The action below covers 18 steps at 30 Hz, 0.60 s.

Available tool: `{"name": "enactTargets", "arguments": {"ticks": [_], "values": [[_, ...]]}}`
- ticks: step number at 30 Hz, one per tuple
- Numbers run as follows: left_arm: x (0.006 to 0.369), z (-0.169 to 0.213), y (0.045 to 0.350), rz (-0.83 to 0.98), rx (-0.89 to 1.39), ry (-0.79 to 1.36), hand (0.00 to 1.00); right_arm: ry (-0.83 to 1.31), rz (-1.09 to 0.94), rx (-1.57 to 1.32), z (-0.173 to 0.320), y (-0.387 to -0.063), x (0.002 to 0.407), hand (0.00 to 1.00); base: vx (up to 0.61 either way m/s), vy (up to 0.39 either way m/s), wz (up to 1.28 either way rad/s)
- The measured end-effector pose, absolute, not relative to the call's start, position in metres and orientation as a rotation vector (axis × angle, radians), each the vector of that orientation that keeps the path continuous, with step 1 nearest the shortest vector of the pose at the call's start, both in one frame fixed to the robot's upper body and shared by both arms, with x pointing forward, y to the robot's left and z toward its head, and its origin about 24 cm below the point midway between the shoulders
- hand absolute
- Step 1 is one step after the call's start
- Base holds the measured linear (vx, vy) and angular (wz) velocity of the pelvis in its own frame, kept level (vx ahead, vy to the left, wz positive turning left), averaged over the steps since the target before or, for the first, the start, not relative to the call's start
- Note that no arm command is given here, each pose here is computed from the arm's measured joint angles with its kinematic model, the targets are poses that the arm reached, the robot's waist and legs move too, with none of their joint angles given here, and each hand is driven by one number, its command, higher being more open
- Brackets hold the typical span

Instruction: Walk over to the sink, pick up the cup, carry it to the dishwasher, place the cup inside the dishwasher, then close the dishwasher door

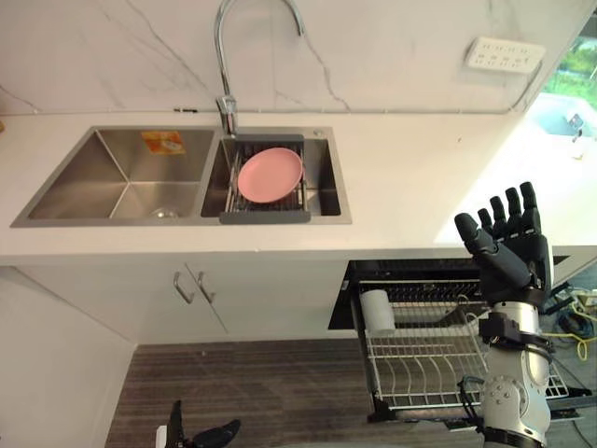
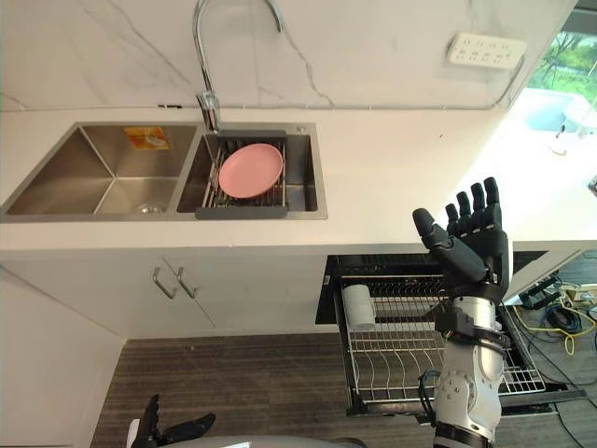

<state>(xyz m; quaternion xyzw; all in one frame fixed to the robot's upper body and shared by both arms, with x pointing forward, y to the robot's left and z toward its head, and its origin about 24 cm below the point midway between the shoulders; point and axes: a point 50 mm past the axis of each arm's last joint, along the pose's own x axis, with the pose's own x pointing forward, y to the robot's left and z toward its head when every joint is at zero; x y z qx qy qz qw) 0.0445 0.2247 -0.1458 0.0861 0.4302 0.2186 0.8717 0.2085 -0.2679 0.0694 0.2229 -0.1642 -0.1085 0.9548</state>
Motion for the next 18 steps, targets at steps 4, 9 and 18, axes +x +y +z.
{"name": "enactTargets", "arguments": {"ticks": [4,9,18], "values": [[0.051,-0.145,0.224,0.452,0.179,0.883,1.0,-0.334,-0.223,0.459,0.069,-0.267,0.208,1.0,0.03,-0.001,-0.02],[0.051,-0.145,0.225,0.459,0.18,0.88,1.0,-0.347,-0.214,0.466,0.069,-0.265,0.208,1.0,-0.05,-0.025,0.02],[0.036,-0.148,0.216,0.559,0.082,0.913,1.0,-0.44,-0.195,0.408,0.091,-0.268,0.199,1.0,-0.13,-0.083,0.11]]}}
